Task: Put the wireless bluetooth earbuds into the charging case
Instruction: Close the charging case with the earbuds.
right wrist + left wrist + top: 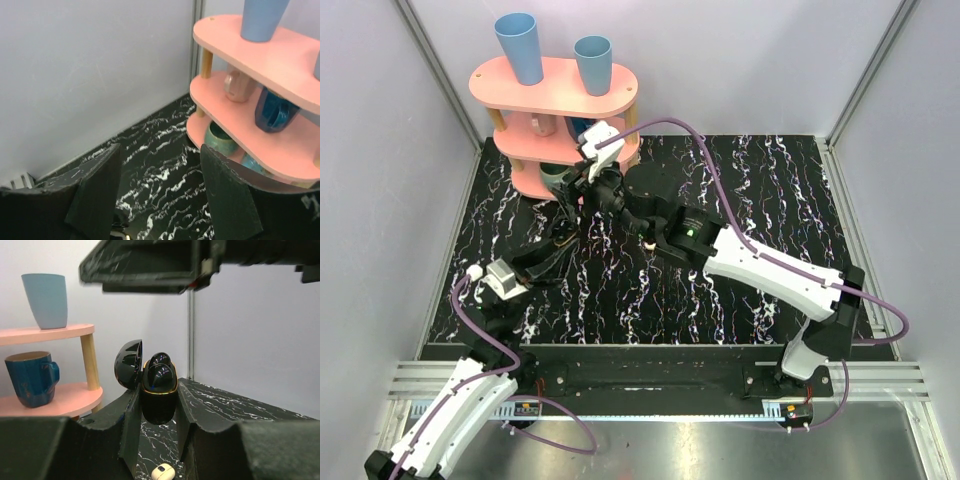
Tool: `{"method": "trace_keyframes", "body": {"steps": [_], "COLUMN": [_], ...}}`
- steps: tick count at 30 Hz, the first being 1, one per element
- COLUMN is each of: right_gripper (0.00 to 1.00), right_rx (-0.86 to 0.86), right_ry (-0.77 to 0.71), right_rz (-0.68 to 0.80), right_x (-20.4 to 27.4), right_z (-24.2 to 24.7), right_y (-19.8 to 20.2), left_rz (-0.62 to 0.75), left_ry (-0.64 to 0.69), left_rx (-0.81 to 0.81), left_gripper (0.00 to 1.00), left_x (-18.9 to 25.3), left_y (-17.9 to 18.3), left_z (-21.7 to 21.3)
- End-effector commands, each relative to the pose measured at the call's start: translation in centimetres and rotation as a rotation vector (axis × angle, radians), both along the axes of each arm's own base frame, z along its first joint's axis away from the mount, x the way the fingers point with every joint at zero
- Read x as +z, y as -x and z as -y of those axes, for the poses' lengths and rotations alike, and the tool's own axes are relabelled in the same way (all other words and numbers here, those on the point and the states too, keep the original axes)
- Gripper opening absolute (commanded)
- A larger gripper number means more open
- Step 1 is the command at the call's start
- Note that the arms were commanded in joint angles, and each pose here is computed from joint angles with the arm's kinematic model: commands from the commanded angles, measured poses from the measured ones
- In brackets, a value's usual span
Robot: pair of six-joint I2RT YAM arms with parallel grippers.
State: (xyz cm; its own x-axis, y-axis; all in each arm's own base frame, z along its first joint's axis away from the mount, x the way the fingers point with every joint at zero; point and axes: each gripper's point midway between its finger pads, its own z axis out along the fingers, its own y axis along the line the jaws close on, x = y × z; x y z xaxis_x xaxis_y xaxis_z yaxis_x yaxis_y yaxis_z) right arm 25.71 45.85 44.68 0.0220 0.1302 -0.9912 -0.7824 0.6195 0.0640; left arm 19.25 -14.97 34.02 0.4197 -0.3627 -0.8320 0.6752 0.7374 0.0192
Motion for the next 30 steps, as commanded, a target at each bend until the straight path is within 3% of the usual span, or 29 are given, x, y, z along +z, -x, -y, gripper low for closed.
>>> {"method": "trace_keyframes", "body": {"steps": [1, 17, 30], "right_gripper": [0.7, 0.7, 0.7], "right_rx": [0.039, 0.077, 0.108], "right_ry": [0.14, 0.299, 0.289], "right_rz": [-0.085, -0.204, -0.303], "right_x": [-3.0, -6.8, -7.8], "right_z": [-0.5, 0.1, 1.6], "right_y": [0.2, 1.3, 3.2], "left_rz": [0.104, 0.093, 0.08], "left_ry": [-0.053, -0.143, -0.116], "left_rx": [-0.055, -0.072, -0.017], "left_gripper": [0.0, 0.0, 0.0], "left_x": [2.7, 2.3, 2.3], "left_y": [1.8, 1.0, 0.3], "left_z": [0.8, 1.9, 1.1]}}
